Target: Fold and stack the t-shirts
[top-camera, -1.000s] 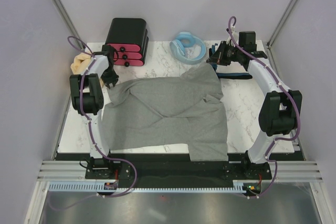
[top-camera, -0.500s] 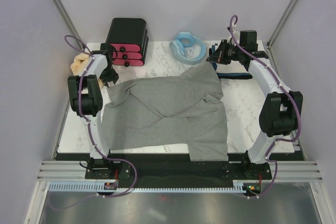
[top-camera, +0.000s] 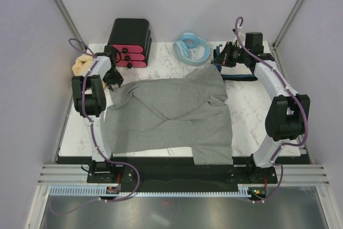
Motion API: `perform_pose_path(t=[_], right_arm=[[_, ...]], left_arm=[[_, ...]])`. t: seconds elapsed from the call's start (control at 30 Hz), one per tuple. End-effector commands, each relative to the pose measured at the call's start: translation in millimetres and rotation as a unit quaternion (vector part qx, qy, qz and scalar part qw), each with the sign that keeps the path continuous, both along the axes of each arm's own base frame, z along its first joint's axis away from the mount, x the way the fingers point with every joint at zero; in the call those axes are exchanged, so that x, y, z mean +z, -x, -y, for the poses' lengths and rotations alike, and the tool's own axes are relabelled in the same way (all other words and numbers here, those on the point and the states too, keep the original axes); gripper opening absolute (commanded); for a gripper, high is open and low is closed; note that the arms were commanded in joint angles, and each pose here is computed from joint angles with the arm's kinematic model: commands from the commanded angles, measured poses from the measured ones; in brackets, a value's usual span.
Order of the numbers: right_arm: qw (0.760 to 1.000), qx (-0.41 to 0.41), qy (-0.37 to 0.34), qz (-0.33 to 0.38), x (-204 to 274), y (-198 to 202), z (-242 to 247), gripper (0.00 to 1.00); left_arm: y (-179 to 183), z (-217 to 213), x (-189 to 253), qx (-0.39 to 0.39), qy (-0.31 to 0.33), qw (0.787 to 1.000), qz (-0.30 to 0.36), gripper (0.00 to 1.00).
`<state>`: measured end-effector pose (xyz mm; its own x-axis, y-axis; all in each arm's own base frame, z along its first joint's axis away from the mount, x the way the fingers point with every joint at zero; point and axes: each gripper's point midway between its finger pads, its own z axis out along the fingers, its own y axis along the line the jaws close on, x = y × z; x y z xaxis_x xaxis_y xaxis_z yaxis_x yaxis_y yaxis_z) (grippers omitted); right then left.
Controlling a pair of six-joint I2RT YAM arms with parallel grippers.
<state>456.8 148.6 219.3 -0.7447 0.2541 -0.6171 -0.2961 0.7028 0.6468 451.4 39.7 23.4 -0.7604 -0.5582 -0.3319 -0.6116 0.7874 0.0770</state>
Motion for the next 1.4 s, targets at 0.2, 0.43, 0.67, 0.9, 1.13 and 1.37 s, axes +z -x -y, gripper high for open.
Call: perform_pose_path(t=[0.2,0.43,0.67,0.9,1.13,1.37], right_arm=[[0.999,0.006,-0.010,0.050,32.8,-1.3,1.3,0.00],[0.999,0.005,-0.013,0.050,34.6,-1.5,1.9,0.00],[0.999,0.004,-0.012,0.050,33.3,-0.3,2.2,0.00],[0.999,0.005,-0.015,0.051,33.4,-1.8,2.2,0.00],[0.999,0.003,-0.015,0.048,30.6,-1.5,4.2,0.00],[0.999,0.002,-0.016,0.044,28.9,-0.9,4.0,0.00]], left_arm=[[15.4,-2.1,-5.2,-0.014,-0.014,0.999,-0.034,0.33],[31.8,0.8,-17.9,-0.017,-0.014,0.998,-0.060,0.12],[20.5,1.3,-3.8,-0.025,-0.016,0.999,-0.037,0.37],[11.7,2.4,1.2,-0.033,-0.009,0.999,-0.028,0.39],[22.5,7.7,-21.1,-0.035,-0.009,0.998,-0.057,0.22],[19.3,6.0,-35.7,-0.029,-0.015,0.998,-0.059,0.02]])
